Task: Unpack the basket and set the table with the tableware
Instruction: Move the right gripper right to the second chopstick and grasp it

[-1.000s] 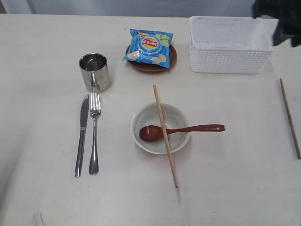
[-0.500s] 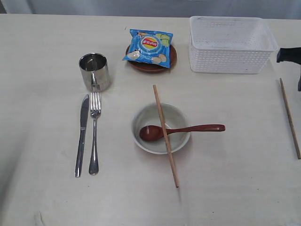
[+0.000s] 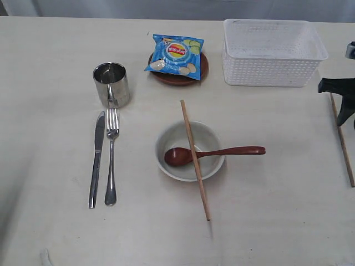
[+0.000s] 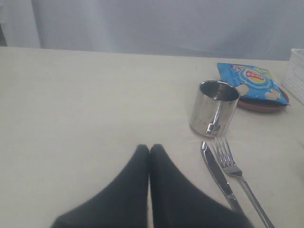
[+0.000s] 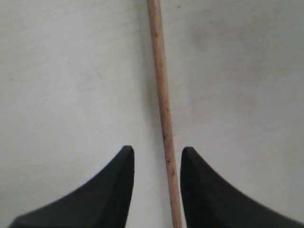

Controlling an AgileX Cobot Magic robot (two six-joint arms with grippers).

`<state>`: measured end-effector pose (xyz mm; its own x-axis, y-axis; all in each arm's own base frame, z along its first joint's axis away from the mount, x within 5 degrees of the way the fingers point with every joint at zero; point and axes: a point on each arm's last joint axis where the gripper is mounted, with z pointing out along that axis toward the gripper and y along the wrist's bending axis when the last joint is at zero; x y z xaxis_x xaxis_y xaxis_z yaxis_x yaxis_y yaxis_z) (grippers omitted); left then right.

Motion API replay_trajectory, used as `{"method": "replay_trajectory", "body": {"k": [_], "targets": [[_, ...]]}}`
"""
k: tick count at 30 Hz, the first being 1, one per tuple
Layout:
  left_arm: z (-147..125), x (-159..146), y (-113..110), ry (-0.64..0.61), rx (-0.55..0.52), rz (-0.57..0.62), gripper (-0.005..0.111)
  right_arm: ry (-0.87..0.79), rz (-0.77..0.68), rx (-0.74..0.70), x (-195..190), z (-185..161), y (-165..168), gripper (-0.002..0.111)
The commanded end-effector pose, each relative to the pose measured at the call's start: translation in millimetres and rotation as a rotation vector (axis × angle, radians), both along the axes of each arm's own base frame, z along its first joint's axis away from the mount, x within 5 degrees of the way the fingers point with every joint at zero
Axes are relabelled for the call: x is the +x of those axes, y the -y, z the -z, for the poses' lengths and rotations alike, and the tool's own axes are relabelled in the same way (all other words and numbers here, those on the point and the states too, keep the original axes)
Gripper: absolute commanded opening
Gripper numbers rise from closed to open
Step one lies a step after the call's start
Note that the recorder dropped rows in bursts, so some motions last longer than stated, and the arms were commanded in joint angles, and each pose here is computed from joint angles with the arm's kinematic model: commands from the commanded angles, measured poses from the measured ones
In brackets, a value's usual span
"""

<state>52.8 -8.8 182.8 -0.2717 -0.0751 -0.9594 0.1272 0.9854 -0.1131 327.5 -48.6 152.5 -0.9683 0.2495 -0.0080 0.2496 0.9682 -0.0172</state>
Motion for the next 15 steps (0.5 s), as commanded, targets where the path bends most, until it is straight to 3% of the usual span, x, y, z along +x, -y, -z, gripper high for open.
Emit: {"method": "replay_trajectory", "body": {"k": [1,15], "targets": [[0.9,-0.1,0.2,0.003,0.003,0.005,0.000,-0.024,-0.016,-0.001,2.2,14.8,3.0,0.033],[0.9,-0.1,0.2,0.003,0.003,0.005,0.000,-0.090,-0.049,0.013,6.1,53.6,3.3,0.033]]}}
